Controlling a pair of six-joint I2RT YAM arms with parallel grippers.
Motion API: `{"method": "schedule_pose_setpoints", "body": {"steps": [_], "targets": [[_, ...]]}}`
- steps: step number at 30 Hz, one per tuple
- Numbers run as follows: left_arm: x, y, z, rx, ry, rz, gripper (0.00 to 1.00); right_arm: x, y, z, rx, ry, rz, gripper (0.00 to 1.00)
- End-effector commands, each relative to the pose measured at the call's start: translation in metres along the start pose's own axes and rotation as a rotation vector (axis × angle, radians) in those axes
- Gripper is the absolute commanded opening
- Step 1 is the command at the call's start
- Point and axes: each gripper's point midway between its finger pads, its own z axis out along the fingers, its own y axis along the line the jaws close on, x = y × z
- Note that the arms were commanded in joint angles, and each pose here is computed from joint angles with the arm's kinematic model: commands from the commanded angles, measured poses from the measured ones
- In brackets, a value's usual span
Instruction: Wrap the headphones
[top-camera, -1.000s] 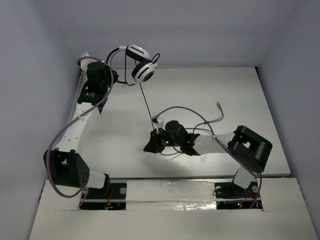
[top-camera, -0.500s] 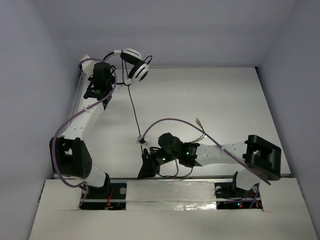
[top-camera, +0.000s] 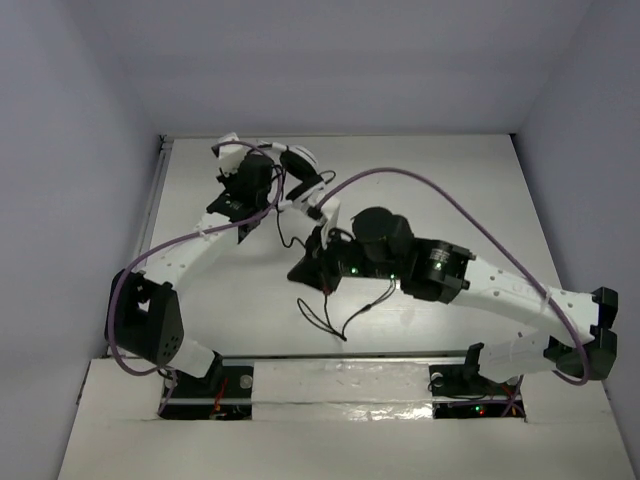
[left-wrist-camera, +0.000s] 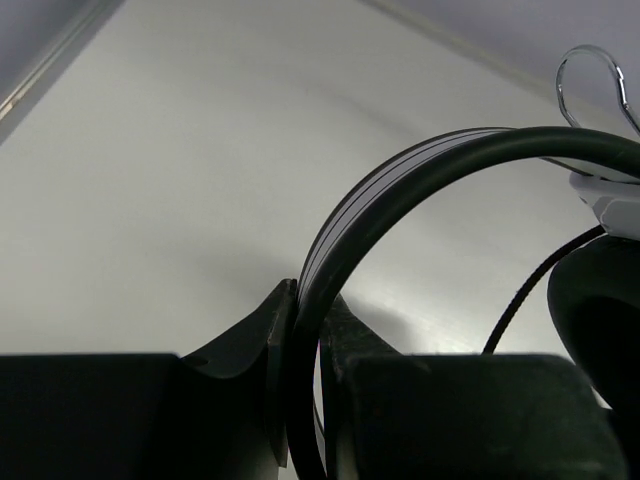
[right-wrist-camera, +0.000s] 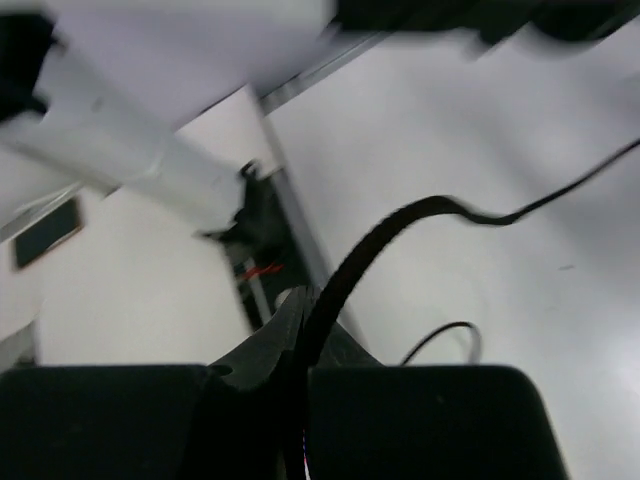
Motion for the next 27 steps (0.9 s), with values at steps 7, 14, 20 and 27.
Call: {"method": "schedule_pose_setpoints", "body": {"steps": [7,14,20,27], "targets": [[0.009,-0.022,-0.069,0.098,0.017,0.168,0.00,-0.084,-0.143,-0.061,0.525,-0.090,-0.124,0.00],[0.031,-0.045,-0.093,0.331,0.151,0.294,0.00,-0.106,-0.207,-0.084,0.730,-0.120,-0.118,0.00],[0.039,-0.049,-0.111,0.466,0.187,0.345,0.00,-0.109,-0.253,-0.082,0.876,-0.100,-0.119,0.00],[0.037,-0.068,-0.139,0.672,0.220,0.412,0.00,-0.117,-0.296,-0.085,0.948,-0.129,-0.066,0.00]]}}
